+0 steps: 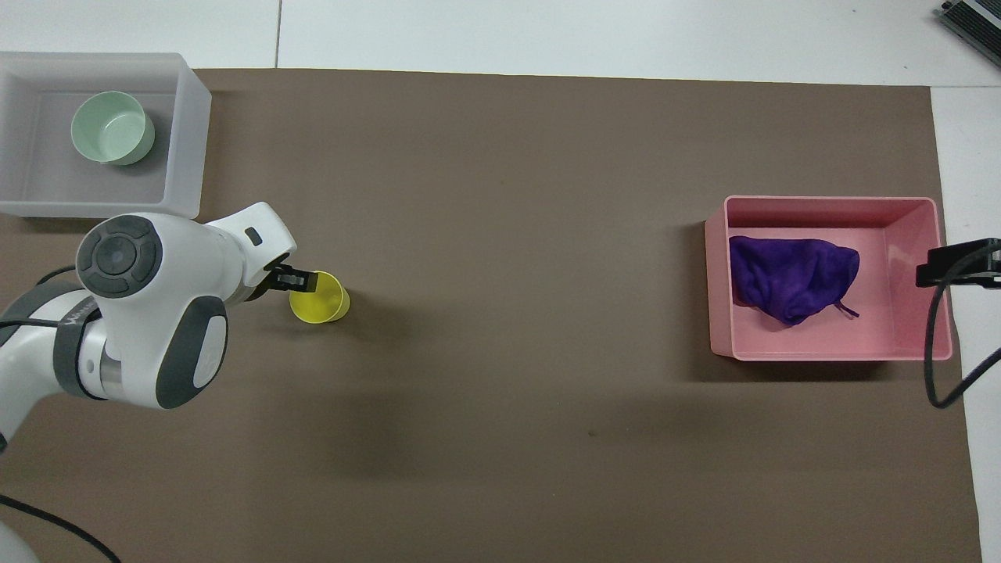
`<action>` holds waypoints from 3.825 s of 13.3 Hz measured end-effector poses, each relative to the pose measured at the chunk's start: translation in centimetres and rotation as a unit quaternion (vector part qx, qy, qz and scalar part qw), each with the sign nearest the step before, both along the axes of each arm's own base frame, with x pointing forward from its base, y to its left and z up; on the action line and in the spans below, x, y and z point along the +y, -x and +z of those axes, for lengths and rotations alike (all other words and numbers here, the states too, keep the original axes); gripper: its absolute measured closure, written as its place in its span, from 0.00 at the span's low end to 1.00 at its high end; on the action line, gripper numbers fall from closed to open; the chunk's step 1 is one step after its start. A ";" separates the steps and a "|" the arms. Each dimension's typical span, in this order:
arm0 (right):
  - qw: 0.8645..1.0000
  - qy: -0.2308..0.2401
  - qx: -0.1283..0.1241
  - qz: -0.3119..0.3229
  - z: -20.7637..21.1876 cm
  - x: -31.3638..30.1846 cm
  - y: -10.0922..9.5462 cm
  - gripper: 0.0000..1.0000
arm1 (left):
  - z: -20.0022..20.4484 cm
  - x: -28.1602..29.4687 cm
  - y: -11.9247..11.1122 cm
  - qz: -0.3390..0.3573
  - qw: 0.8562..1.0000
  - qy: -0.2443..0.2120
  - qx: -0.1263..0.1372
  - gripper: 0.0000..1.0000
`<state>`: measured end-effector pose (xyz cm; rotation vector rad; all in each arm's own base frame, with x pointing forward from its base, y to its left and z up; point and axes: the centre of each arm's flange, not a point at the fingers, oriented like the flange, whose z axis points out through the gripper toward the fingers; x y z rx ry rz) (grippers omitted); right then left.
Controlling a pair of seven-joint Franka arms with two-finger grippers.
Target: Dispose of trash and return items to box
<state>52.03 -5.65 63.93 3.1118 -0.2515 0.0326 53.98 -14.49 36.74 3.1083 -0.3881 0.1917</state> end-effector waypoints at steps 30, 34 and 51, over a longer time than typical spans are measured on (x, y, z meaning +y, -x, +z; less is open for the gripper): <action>1.000 -0.008 0.012 0.022 -0.6 2.9 -0.2 0.00 | 13.5 21.5 -15.4 0.188 0.974 0.000 -0.125 0.97; 1.000 -0.008 0.012 0.022 -0.6 2.9 -0.2 0.00 | 11.3 26.3 -17.9 0.206 0.971 -0.005 -0.124 0.97; 1.000 -0.009 0.017 0.021 -1.1 2.8 -0.2 0.00 | 3.2 29.8 -18.4 0.247 0.959 0.028 -0.136 0.97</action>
